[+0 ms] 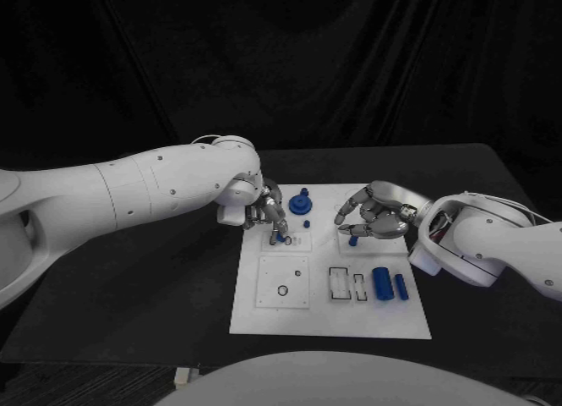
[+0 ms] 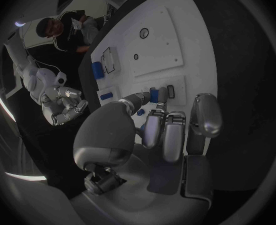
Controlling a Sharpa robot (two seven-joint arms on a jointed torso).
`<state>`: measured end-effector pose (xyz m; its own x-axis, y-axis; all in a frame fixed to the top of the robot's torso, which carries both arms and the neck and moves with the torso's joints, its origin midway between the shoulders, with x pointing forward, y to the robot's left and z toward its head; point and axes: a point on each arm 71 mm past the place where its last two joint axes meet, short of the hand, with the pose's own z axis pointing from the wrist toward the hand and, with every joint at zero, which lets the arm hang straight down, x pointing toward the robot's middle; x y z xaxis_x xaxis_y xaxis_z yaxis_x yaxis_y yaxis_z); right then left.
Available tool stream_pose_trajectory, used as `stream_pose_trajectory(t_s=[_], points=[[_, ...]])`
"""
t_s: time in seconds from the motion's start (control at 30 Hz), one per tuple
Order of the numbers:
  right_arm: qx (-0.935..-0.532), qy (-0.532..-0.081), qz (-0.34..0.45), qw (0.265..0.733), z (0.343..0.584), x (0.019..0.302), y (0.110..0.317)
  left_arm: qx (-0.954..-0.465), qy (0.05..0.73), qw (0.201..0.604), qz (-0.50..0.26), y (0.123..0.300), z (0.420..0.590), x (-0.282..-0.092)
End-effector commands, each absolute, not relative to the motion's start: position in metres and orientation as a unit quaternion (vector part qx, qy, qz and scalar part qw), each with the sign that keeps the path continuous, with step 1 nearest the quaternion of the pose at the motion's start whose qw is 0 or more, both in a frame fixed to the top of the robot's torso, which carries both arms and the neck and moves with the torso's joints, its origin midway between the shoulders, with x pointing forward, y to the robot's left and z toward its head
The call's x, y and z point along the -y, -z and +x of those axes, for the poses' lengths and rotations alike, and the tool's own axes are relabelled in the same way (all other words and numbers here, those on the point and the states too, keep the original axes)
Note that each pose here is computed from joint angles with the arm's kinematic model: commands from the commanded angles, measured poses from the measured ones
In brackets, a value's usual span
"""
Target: Assemble the parts on the task board
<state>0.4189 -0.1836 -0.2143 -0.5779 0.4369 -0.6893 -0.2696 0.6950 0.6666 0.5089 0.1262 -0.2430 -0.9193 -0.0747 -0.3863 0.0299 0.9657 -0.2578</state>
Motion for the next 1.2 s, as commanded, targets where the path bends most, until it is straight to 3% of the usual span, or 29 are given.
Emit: stream_pose_trajectory(t_s=[0.03, 1.2], points=[[-0.807, -0.379, 0.054, 0.450, 0.4182, 0.1841, 0.2170, -0.970, 0.138, 0.198, -0.013, 0.2435, 0.5075, -0.1234], [-0.812, -0.376, 0.053, 0.443, 0.4175, 0.1840, 0.2209, -0.970, 0.145, 0.192, -0.024, 0.2483, 0.5071, -0.1198]])
